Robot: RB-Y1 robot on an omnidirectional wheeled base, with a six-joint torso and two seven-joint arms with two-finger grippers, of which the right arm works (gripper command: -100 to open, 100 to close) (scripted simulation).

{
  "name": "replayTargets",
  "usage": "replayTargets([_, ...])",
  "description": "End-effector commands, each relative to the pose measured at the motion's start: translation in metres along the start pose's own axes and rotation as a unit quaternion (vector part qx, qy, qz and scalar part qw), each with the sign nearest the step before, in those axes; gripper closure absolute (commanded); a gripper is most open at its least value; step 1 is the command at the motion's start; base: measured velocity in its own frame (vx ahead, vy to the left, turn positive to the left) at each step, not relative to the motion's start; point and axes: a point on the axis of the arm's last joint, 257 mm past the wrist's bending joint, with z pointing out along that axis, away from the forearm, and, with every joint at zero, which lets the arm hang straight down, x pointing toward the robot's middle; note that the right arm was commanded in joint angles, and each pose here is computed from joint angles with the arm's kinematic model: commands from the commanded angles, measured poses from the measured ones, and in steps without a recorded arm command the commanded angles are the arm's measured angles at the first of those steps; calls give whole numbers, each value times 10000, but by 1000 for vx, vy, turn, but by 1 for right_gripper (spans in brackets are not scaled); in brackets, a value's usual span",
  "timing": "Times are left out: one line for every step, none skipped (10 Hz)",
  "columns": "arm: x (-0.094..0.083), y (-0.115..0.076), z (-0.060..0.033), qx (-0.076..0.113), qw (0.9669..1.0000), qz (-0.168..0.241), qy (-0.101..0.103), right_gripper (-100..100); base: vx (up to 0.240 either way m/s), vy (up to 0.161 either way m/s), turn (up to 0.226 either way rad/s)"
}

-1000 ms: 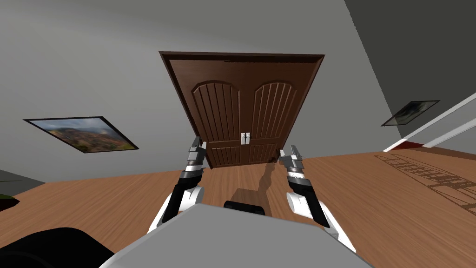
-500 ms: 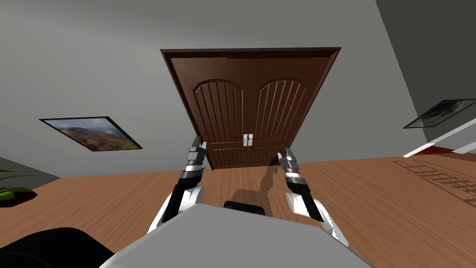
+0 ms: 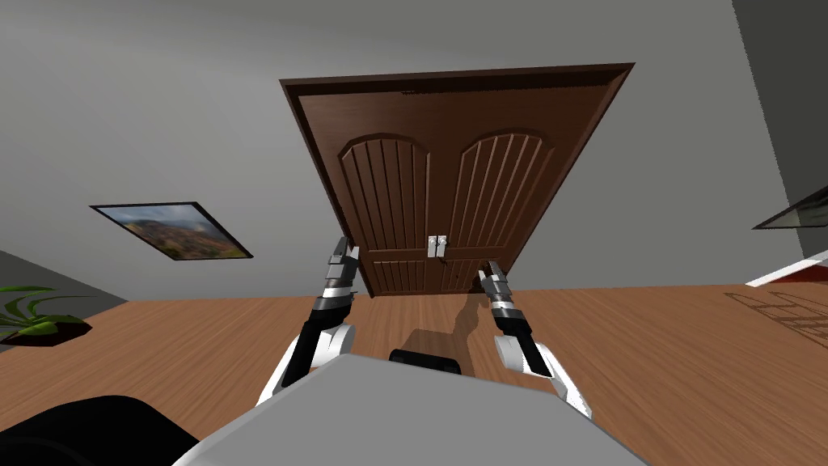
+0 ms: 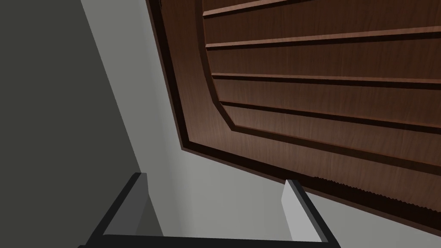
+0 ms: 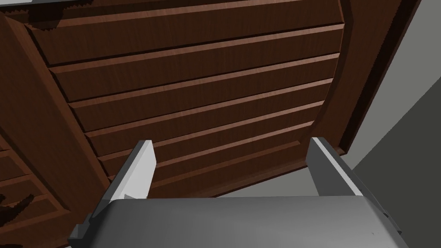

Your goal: Pull the door open

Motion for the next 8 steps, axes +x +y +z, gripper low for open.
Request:
replayTargets([-28,-157,19,172,9998,-21,11,-100,102,16,59])
replayTargets([-37,-248,17,276,9996,-34,17,-100,115,22,72])
replayTargets([-46,-334,15,374,9993,-46,21,-100,108,28,67])
replayTargets([-56,-418,11,471,9989,-58,25,-100,103,34,65])
replayTargets([-66,-502,5,568,9984,-71,29,-100,113,34,56])
replayTargets([-77,-584,-1,663,9978,-83,32,-100,110,23,75])
replayTargets([-87,-658,-8,750,9971,-95,34,-100,105,14,59])
replayTargets([-108,-806,-24,924,9956,-118,37,-100,123,21,91])
